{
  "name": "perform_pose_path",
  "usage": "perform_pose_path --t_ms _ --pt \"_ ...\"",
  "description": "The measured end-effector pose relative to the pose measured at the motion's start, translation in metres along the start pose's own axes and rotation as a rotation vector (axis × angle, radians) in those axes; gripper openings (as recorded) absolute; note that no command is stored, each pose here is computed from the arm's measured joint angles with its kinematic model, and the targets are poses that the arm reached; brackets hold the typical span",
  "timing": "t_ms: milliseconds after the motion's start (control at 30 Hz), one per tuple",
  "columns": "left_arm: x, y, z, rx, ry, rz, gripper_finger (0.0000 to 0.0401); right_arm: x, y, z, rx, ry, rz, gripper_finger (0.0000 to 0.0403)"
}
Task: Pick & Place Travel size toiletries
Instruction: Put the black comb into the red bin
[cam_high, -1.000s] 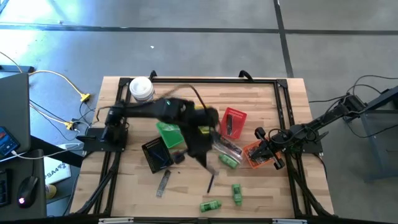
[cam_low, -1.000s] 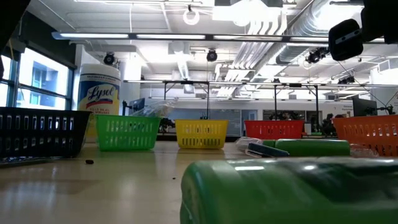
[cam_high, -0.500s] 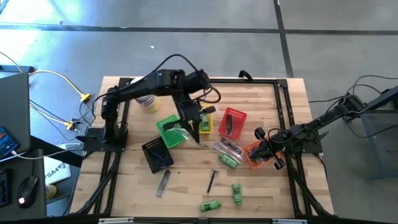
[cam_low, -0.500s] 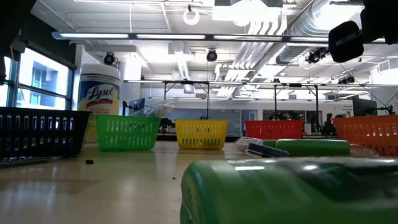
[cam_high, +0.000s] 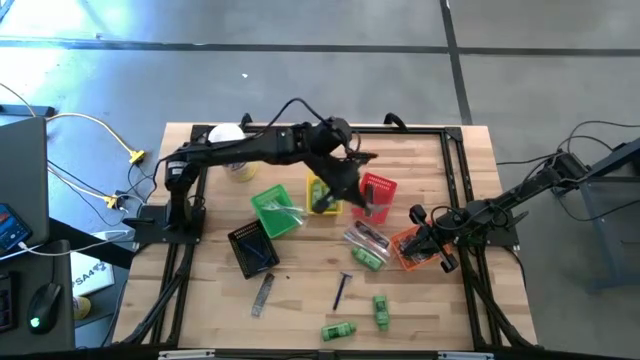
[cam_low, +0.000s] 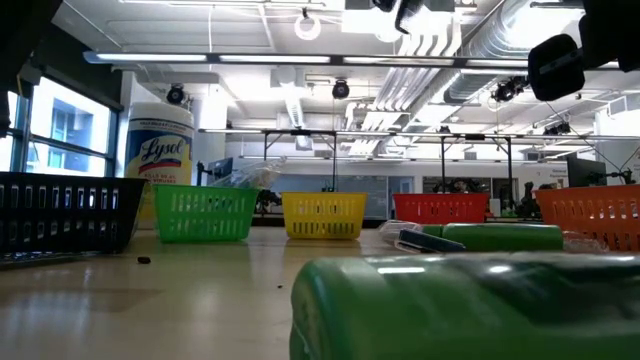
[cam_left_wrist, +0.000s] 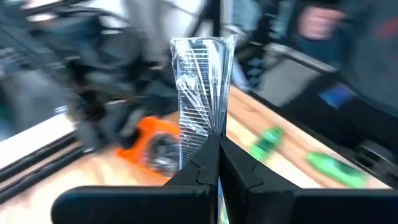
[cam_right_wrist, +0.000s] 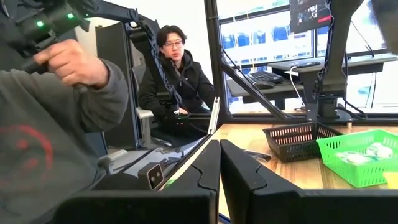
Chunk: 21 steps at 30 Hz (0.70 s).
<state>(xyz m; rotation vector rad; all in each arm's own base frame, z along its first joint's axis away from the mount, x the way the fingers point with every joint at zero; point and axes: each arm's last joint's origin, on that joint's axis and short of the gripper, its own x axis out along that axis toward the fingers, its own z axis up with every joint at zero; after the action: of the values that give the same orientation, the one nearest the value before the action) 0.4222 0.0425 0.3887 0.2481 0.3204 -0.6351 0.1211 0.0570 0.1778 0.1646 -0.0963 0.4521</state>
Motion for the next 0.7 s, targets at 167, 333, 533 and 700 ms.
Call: perform_pose_path --t_ms 167,333,533,700 --pt "0.001 0.008 0.011 -0.136 -0.047 0.224 0.0 0.0 0.0 -0.001 0.0 0.006 0.006 0.0004" --pt "0.004 0.008 0.021 -0.158 -0.107 0.335 0.0 0.0 0.001 -0.001 0.021 0.01 0.029 0.0004" --pt "-0.023 -0.008 0.044 -0.154 -0.132 0.444 0.0 0.0 0.001 -0.001 0.037 0.014 0.049 0.0004" --pt "-0.057 -0.035 0.064 -0.122 -0.154 0.556 0.0 0.0 0.001 -0.002 0.053 0.03 0.047 0.0004"
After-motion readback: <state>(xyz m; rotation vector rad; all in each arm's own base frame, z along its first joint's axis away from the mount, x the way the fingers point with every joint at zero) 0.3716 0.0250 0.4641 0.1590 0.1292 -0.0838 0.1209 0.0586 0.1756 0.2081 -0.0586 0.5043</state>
